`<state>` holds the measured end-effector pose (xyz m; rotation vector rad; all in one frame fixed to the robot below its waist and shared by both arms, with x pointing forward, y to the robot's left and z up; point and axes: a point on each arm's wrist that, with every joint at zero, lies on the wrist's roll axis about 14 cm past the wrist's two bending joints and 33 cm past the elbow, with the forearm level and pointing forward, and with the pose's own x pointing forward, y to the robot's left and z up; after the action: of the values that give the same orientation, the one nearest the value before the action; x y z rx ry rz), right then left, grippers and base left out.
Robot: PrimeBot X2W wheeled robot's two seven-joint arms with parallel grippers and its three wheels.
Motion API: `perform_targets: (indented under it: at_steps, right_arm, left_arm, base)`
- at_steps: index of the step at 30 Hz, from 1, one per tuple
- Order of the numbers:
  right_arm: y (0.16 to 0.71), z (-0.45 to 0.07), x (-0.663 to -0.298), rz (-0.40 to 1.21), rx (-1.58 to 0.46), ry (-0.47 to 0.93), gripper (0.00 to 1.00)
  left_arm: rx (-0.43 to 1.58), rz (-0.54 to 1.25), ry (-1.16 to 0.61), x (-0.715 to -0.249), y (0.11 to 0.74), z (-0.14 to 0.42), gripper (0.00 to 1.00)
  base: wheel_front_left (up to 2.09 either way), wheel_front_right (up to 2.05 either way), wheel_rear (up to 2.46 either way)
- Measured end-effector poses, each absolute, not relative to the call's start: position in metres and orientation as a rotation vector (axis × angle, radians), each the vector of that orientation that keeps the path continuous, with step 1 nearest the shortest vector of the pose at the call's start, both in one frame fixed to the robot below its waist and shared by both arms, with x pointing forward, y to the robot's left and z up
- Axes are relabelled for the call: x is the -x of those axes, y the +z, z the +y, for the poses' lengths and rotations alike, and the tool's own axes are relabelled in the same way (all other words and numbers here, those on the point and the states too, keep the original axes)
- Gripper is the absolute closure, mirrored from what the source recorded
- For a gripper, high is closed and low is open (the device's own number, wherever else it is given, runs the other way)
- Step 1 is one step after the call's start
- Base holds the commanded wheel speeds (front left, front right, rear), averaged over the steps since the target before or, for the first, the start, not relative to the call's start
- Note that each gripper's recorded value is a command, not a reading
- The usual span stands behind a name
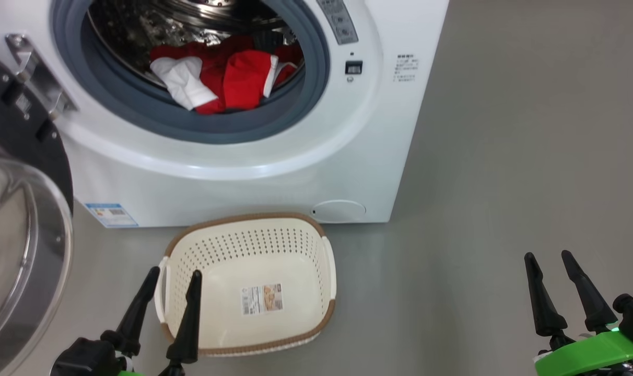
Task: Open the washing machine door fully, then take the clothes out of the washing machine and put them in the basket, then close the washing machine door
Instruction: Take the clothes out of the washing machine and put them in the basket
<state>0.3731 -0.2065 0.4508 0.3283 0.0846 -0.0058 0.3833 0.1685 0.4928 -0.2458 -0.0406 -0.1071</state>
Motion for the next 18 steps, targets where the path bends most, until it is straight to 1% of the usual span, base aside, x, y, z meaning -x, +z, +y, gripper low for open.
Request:
perform_targets:
  at_steps: [5, 9, 13, 18]
  right_arm:
    - [0.4499, -0.2047, -0.3735, 0.088, -0.329, -0.001, 0.00]
    - [0.4496, -0.2042, -0.3737, 0.089, -0.329, 0.000, 0.00]
    - [0.4497, -0.2035, -0.3740, 0.089, -0.330, 0.002, 0.00]
    - [0.4499, -0.2018, -0.3738, 0.089, -0.330, 0.008, 0.00]
  left_arm:
    - [0.250, -0.043, -0.105, -0.3842, 0.4934, 0.1691, 0.00]
    - [0.250, -0.050, -0.107, -0.3861, 0.4957, 0.1690, 0.00]
    - [0.250, -0.051, -0.105, -0.3858, 0.4960, 0.1696, 0.00]
    - [0.251, -0.050, -0.102, -0.3853, 0.4956, 0.1699, 0.00]
  base:
    - [1.56, -1.57, 0.01]
    - [0.97, -0.97, 0.00]
    - [0.43, -0.43, 0.00]
    - [0.02, -0.02, 0.00]
